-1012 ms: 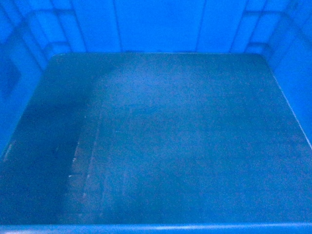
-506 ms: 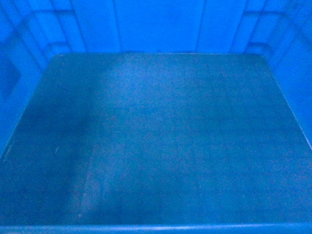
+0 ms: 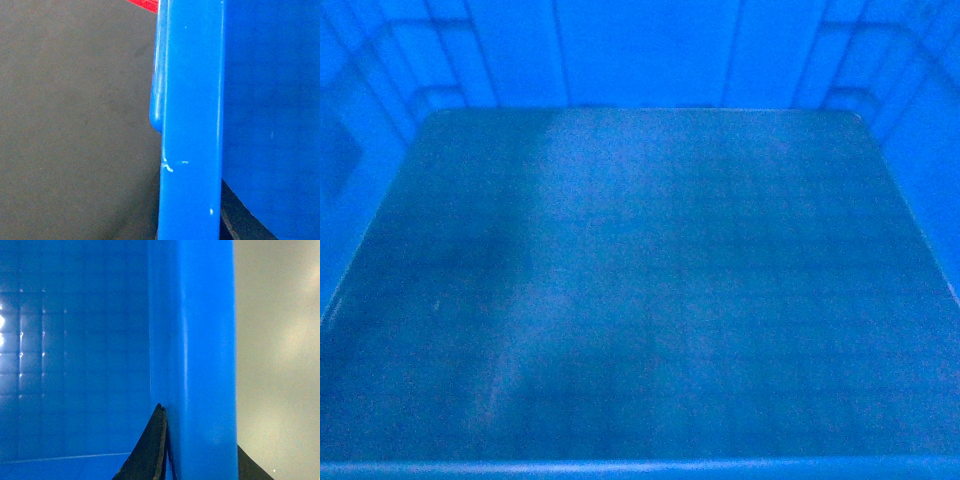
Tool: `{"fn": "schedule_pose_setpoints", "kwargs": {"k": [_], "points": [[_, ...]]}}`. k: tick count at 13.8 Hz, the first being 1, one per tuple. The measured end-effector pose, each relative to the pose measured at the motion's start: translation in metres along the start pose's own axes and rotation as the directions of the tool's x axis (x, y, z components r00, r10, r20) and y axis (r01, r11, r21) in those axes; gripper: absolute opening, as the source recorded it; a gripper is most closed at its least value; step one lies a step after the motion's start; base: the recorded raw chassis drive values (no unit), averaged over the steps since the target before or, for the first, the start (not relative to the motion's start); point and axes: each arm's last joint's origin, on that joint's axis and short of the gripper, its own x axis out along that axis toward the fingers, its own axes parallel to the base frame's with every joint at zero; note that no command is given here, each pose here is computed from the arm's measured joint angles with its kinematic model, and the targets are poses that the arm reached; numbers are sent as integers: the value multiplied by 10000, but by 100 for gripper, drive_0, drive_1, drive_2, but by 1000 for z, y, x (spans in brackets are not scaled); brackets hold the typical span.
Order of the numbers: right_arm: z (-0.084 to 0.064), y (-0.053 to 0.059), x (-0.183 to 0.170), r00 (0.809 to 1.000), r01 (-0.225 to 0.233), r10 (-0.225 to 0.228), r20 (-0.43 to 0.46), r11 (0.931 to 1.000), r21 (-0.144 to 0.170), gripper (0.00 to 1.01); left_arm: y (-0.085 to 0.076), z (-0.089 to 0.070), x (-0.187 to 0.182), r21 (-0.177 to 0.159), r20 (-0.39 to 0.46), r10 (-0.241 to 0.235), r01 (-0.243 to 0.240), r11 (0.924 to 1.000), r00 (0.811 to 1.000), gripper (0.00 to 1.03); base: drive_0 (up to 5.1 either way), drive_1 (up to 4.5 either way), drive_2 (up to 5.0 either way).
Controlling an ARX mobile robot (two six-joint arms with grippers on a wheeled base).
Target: Place box next to blue box on left shelf
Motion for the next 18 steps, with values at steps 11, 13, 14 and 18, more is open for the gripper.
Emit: {"fn": "schedule_pose_setpoints", "kwargs": {"k": [11, 13, 14, 18], "points": [[0, 0, 0, 10000, 5, -5, -2, 10000, -5, 13, 0, 0, 0, 4, 1, 4, -4, 10000, 10000, 12, -159, -159, -159], [0, 0, 0, 10000, 4, -4, 1, 10000, -4, 13, 0, 0, 0, 4, 1, 4, -4, 10000, 10000, 12, -154, -154, -154], [0, 0, 0, 10000, 4, -4, 1, 10000, -4, 13, 0, 0, 0, 4, 1, 4, -4, 10000, 10000, 12, -157, -157, -157], [0, 0, 0, 10000, 4, -4, 1, 10000, -4, 13, 0, 0, 0, 4, 2, 7, -7, 10000, 10000, 12, -157, -157, -157]]}}
